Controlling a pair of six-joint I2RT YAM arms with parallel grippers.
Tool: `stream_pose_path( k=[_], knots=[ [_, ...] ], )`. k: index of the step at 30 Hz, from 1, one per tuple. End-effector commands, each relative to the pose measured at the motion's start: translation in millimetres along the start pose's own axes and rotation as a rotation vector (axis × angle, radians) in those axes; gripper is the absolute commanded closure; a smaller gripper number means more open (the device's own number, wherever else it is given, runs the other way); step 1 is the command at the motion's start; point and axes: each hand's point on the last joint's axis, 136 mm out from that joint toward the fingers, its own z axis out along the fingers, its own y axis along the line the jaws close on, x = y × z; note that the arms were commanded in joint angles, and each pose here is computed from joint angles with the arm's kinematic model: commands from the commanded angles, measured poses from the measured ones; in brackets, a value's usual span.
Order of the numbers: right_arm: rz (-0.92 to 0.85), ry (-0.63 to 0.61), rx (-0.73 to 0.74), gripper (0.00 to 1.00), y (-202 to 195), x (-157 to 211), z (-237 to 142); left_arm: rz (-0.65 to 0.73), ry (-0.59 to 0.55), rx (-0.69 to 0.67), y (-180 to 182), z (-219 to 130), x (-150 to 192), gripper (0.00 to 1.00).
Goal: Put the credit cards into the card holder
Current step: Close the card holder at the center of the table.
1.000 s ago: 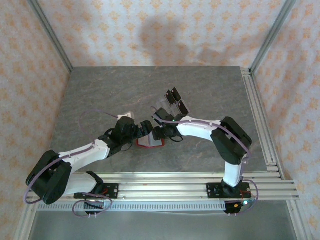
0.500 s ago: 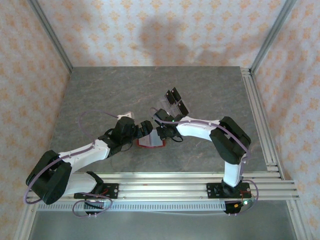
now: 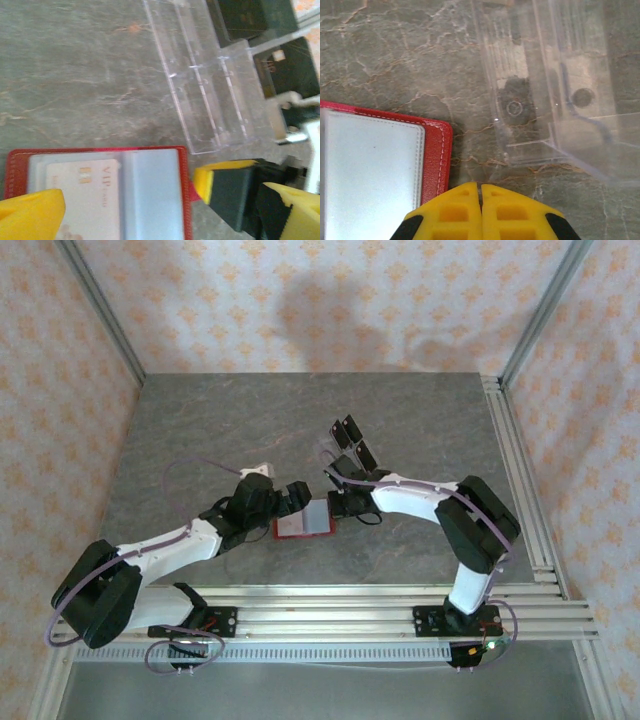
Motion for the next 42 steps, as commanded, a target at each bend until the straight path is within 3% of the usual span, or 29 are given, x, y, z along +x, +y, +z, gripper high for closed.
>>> stream_pose_path(
  k=[1, 5, 10, 15, 36, 42],
  knots=[
    [0.053, -0.017, -0.086, 1.00, 9.7, -3.3, -3.7, 0.005, -0.033, 0.073, -34.3, 0.5, -9.5, 0.00],
    [0.075, -0.007, -0.098, 1.00, 7.3, -0.4, -0.1, 0.016, -0.051, 0.052, -40.2, 3.3, -6.9, 0.00],
    [0.074, 0.001, -0.097, 1.00, 6.0, 2.3, 1.4, 0.020, -0.104, -0.157, 1.6, -6.2, -14.3, 0.00],
    [0.068, 0.013, -0.094, 1.00, 4.8, 5.7, 3.6, 0.010, -0.053, -0.275, 47.7, -3.2, -9.5, 0.00],
    [0.063, 0.032, -0.095, 1.00, 4.7, 9.4, 8.1, 0.027, 0.058, -0.247, 71.1, 30.2, 12.6, 0.00],
    [0.061, 0.040, -0.101, 1.00, 6.4, 9.6, 9.7, 0.015, 0.064, -0.175, 56.9, 34.7, 12.9, 0.00]
  ],
)
